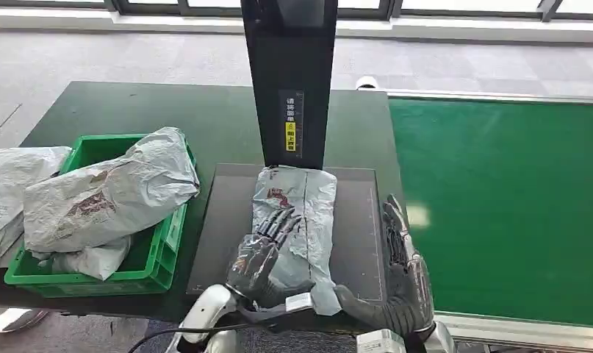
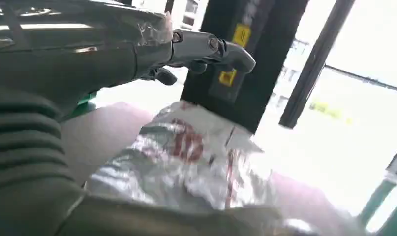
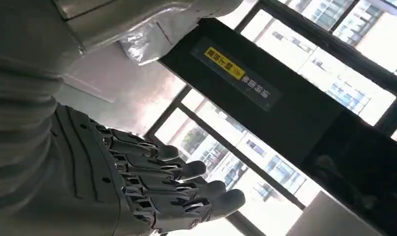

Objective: Moved the parcel from conveyor to table for the left to box.

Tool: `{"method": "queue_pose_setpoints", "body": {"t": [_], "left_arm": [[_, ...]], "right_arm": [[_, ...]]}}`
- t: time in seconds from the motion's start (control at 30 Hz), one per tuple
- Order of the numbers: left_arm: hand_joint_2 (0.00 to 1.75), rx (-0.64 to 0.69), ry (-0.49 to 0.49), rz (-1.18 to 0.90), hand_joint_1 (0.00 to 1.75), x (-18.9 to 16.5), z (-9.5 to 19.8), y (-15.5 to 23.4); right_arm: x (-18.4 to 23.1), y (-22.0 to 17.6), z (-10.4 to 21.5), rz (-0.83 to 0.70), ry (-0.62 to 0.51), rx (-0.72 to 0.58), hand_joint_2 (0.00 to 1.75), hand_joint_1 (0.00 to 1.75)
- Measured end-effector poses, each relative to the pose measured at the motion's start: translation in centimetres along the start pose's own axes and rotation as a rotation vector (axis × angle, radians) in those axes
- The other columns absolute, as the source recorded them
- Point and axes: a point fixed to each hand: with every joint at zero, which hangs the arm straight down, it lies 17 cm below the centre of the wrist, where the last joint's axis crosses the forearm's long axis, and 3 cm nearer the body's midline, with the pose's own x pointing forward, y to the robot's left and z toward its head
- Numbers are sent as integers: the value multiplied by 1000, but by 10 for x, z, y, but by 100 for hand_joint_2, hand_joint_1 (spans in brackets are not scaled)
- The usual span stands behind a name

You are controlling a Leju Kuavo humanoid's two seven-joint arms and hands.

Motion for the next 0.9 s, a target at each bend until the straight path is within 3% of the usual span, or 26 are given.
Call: {"method": "queue_pose_setpoints", "body": {"t": [0.17, 0.53, 0.57, 0.8, 0.9], "left_arm": [[175, -105, -12, -61, 0, -4, -3, -45], [175, -217, -10, -149, 2, -10, -5, -77], [175, -227, -17, -159, 173, -10, -7, -80], [175, -245, -28, -171, 175, -8, -11, -85], [175, -240, -90, -127, 175, 4, -15, -89]], "right_arm": [[6, -6, -1, 10, -12, -18, 175, 0], [9, -11, -1, 21, -19, -36, 175, 0], [9, -11, -1, 24, -19, -39, 175, 0], [9, -12, -1, 27, -18, -44, 175, 0], [13, -20, -1, 52, -14, -76, 175, 0]]}}
